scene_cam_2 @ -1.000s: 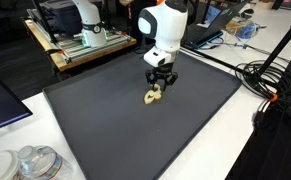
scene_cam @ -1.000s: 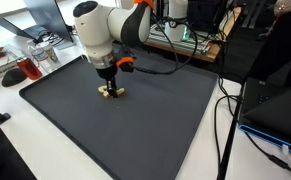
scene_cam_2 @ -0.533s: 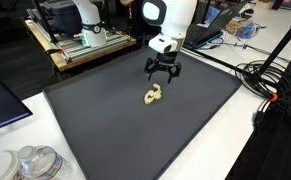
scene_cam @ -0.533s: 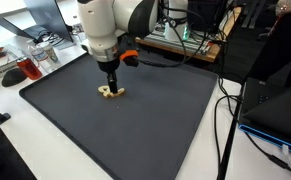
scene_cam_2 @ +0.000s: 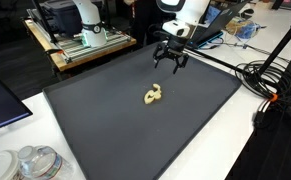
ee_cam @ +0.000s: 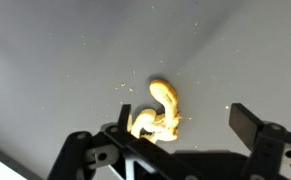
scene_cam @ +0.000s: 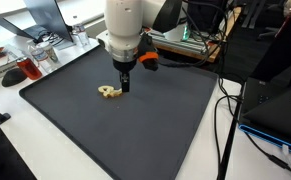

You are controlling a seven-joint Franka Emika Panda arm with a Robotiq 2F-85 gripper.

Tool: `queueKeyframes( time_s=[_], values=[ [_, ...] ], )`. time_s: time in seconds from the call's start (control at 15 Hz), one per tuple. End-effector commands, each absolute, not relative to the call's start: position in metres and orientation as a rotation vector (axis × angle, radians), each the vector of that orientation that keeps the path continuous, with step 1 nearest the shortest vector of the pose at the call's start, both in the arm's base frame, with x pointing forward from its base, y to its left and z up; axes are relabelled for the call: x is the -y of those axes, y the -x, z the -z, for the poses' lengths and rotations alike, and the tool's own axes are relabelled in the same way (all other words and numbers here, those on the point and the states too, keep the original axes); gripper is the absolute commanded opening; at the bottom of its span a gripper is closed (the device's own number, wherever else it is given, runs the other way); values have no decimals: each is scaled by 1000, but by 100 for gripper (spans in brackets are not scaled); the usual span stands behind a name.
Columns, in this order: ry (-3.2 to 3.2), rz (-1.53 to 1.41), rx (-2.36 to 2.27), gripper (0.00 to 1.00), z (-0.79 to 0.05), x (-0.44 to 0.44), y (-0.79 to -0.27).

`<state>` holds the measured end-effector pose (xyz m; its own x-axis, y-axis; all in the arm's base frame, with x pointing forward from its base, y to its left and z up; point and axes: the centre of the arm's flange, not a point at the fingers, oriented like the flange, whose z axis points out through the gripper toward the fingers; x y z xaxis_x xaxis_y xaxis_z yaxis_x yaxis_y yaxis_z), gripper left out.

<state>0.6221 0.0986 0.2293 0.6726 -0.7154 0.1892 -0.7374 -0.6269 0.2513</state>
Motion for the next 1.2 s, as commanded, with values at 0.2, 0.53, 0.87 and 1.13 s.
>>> queueKeyframes(
  time_s=[0.2, 0.53, 0.87, 1.13],
  values=[
    [-2395, -150, 1415, 100, -232, -153, -624],
    [-2291, -193, 1617, 100, -220, -177, -630],
    [-2218, -184, 1679, 100, -222, -187, -646],
    [-2155, -127, 1634, 100, -248, -183, -674]
  ],
)
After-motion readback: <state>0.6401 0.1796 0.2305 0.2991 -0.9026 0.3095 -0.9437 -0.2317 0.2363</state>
